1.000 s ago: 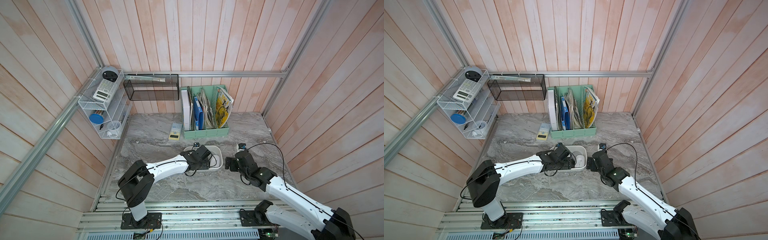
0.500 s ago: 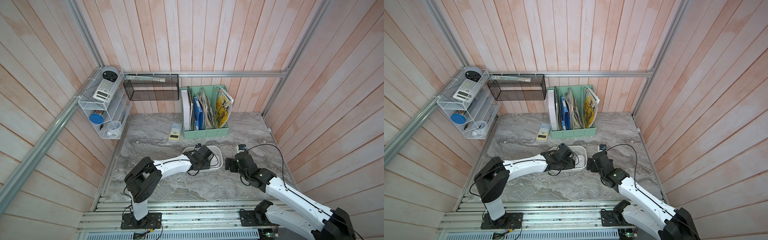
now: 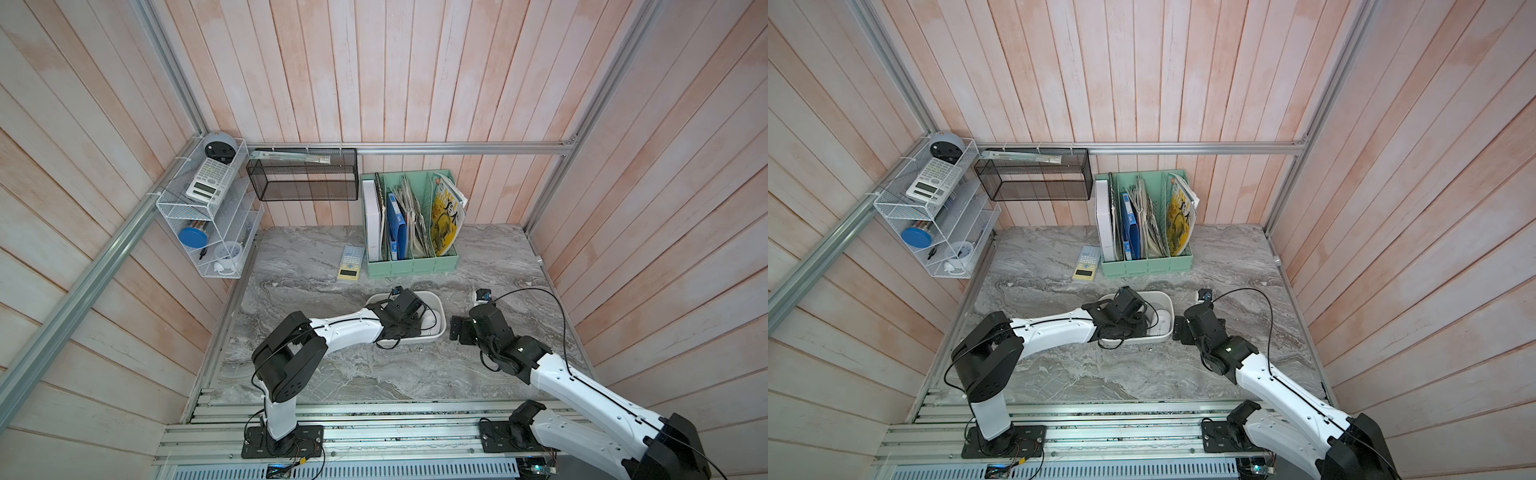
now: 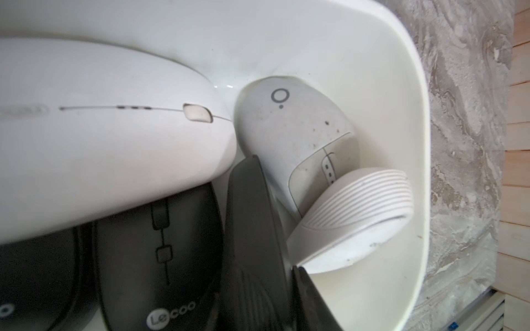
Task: Take out the mouse from the storage box
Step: Pick up the mouse from the storage box, then place the mouse at the center of the board.
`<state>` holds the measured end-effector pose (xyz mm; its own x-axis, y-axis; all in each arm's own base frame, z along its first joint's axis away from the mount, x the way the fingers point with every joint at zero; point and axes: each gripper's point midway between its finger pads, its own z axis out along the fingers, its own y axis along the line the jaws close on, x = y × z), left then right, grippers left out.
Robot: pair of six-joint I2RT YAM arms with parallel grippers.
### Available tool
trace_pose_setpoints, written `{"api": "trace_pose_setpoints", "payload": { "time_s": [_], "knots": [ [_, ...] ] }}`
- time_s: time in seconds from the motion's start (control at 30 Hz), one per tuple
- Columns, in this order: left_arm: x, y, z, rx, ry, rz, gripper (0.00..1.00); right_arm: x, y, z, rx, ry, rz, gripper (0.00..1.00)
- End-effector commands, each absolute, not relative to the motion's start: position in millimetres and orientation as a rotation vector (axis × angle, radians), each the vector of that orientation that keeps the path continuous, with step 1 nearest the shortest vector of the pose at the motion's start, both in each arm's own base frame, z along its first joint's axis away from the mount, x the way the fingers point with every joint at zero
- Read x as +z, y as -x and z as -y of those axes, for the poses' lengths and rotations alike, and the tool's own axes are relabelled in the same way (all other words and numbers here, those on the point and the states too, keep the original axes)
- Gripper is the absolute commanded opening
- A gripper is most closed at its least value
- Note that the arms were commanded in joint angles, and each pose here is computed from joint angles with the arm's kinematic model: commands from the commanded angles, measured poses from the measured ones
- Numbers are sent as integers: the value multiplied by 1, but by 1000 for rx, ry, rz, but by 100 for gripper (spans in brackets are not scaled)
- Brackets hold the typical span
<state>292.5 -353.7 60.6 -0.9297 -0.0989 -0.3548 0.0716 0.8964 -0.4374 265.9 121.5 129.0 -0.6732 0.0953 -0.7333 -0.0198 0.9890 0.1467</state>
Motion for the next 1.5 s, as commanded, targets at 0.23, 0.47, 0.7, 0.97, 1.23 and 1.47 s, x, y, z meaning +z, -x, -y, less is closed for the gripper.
{"api": "trace_pose_setpoints", "payload": {
  "time_s": [0.23,0.47,0.7,0.97,1.23,1.47],
  "knots": [
    [91,-298,348,-721,51,-2596,29,138,-269,-127,205,-67,-2290,98],
    [116,-299,341,-850,104,-2516,27,143,-269,-127,203,-61,-2286,97],
    [151,-298,317,-1055,198,-2377,27,147,-270,-127,202,-55,-2282,98],
    [172,-300,251,-1132,367,-2237,26,149,-271,-132,212,-45,-2286,98],
    [155,-310,195,-1218,555,-2175,26,147,-271,-138,217,-37,-2292,97],
    [129,-324,174,-1293,667,-2134,25,149,-270,-139,211,-32,-2293,98]
  ]
}}
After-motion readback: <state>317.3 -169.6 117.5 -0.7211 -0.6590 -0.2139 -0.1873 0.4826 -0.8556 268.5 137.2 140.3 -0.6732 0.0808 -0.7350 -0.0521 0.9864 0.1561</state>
